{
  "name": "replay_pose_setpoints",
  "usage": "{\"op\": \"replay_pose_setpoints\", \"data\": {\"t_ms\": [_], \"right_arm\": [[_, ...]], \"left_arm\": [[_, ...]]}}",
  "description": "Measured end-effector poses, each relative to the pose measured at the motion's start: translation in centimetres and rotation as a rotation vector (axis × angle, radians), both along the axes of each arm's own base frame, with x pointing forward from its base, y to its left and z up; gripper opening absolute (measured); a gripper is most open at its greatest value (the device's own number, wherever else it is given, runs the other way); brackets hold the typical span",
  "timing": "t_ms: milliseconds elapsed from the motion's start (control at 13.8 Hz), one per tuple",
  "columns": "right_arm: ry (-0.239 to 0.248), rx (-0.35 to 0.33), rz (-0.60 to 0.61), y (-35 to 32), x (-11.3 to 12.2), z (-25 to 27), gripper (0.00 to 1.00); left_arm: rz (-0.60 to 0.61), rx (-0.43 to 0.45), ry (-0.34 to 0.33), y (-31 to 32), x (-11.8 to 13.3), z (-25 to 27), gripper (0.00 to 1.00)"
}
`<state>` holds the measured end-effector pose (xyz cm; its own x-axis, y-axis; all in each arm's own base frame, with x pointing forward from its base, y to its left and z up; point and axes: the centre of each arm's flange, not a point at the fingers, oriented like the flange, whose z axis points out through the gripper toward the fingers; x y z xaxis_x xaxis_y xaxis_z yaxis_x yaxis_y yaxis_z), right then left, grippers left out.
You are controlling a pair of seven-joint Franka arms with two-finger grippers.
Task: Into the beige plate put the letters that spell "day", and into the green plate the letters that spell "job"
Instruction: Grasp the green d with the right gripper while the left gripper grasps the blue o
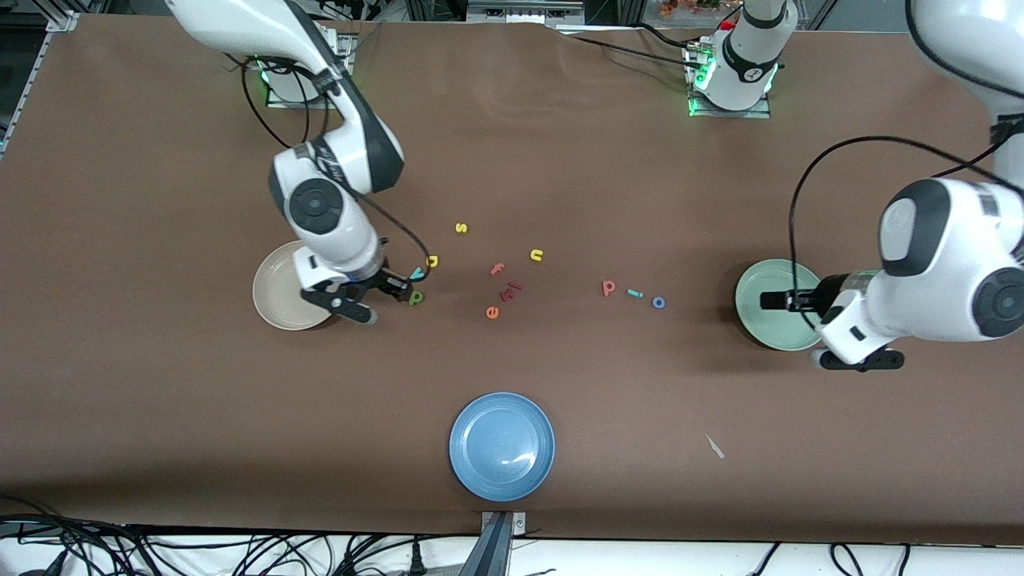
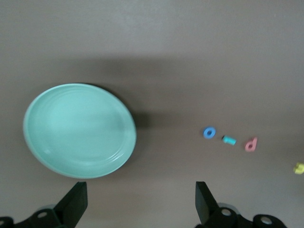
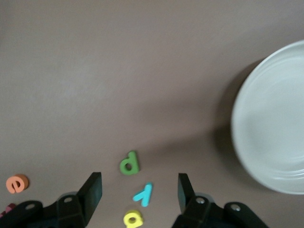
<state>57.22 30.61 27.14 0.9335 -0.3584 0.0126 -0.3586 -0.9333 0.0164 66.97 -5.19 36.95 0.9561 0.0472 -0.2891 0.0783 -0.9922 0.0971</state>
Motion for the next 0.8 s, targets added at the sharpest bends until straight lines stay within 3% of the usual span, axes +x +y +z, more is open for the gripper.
{"op": "replay_pose_setpoints", "data": {"t_ms": [145,581,799], "right_arm": [[0.012,-0.006,-0.001,1.0,-0.6,-2.4,0.65],[0.015,-0.008,-0.001,2.3,-1.4,-7.4,0.64],[0.014,-0.009,-0.004,2.2,-1.4,-8.5,0.64]], "left_arm": [[0.038,0.011,-0.017,-1.4,0.0,-2.4,1.00],[0.222,0.040,-0.032,-7.7,-0.7,-9.5,1.00],[0.286,0.029,-0.074,-10.6,-1.9,-14.0,0.97]]}}
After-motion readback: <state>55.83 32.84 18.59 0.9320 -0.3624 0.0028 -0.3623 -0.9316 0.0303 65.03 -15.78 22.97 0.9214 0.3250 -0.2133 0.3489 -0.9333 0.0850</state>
